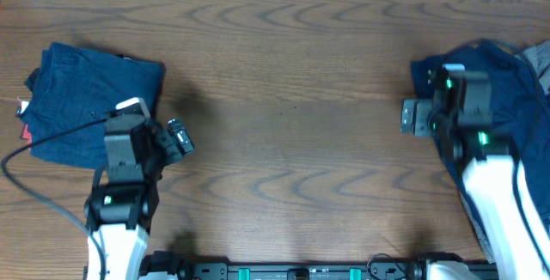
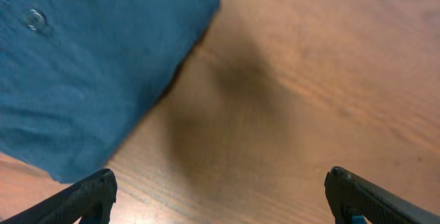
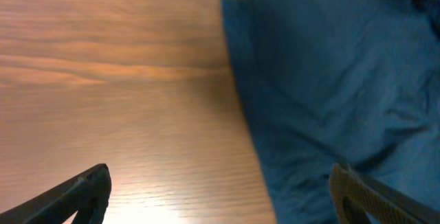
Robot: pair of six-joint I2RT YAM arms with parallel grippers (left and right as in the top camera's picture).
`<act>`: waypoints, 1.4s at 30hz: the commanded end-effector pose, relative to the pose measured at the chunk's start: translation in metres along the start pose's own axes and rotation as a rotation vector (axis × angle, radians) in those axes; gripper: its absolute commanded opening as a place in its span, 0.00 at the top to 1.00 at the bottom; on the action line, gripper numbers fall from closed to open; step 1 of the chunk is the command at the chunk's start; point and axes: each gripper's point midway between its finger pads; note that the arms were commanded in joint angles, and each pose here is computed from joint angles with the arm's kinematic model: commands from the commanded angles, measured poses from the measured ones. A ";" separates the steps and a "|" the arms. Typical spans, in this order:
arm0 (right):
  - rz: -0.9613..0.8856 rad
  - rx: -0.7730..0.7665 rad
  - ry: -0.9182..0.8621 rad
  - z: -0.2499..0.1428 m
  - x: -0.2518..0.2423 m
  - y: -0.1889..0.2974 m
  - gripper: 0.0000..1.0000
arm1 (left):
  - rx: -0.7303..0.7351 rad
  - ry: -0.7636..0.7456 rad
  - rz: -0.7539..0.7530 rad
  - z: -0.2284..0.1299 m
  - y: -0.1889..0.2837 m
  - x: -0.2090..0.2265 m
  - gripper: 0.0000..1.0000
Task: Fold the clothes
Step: 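Reach the right gripper to the right pile and grasp the navy shorts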
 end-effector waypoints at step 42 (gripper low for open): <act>-0.263 -0.075 -0.205 0.063 -0.094 -0.083 0.99 | 0.108 -0.019 0.017 -0.011 -0.021 0.001 0.02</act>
Point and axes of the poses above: each gripper's point midway between its finger pads, its own y axis back along the fingers, its own x axis along the line the jaws close on, z = x × y, and after that the axes turned 11 degrees about -y, right-handed
